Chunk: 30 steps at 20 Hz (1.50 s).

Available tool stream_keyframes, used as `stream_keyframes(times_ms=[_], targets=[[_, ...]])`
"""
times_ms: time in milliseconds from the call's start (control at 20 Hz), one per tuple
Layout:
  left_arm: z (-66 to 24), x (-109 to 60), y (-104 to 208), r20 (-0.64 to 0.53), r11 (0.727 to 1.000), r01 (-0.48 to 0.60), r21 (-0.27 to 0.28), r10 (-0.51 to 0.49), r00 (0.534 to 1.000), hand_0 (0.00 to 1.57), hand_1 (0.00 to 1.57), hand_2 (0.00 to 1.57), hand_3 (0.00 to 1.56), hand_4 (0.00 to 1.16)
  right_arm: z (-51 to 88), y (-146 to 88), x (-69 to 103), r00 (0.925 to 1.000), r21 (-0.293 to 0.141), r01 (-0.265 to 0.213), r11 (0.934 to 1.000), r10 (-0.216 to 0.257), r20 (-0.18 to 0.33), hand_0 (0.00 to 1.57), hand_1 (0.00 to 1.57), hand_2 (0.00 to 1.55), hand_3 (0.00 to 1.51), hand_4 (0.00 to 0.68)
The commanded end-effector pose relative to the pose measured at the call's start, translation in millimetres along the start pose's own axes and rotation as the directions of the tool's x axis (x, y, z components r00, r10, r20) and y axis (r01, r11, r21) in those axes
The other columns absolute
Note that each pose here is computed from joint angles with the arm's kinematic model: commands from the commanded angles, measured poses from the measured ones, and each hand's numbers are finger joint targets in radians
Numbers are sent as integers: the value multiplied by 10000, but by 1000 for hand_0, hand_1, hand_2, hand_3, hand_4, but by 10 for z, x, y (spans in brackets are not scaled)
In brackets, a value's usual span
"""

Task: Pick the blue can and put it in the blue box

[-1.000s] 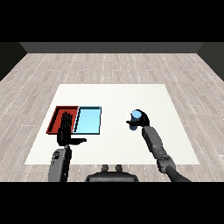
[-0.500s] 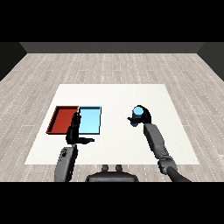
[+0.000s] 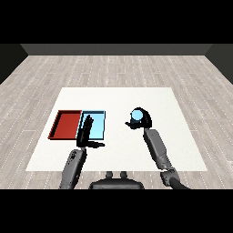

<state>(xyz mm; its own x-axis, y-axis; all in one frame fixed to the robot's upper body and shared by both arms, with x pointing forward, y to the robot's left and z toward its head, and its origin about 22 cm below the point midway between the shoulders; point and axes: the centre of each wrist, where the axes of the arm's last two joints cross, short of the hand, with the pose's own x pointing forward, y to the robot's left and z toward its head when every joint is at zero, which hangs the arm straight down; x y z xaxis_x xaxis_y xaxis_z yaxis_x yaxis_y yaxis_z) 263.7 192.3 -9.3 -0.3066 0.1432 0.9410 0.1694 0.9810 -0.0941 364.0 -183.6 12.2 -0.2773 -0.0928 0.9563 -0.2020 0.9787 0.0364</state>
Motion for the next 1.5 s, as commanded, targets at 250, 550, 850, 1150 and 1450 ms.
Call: stream_keyframes(times_ms=[250,550,850,1150,1450], targets=[[-143,-32,-292,-418,9989,-214,-409,197,9989,0,0,0,0,0,-66,487,207,9986,246,22,9997,-35,527,1432,1432,1448,1419,659],[-177,-76,-563,-490,9979,121,-635,-152,9987,0,0,0,0,0,171,665,252,9994,255,200,9995,-207,280,1423,1423,1438,1409,666],[-108,-288,-601,-821,9971,-258,-718,199,9964,0,0,0,0,0,228,877,269,9987,394,160,9991,-179,473,1419,1419,1448,1416,660],[-284,-423,-541,-1619,9965,-166,-814,33,9868,0,0,0,0,0,92,931,205,9982,825,-39,9966,-11,606,1403,1403,1439,1403,668],[-426,-493,-685,-1585,9958,-48,-917,-98,9873,0,0,0,0,0,133,1119,417,9965,1090,102,9940,-191,810,1402,1402,1446,1411,682]])
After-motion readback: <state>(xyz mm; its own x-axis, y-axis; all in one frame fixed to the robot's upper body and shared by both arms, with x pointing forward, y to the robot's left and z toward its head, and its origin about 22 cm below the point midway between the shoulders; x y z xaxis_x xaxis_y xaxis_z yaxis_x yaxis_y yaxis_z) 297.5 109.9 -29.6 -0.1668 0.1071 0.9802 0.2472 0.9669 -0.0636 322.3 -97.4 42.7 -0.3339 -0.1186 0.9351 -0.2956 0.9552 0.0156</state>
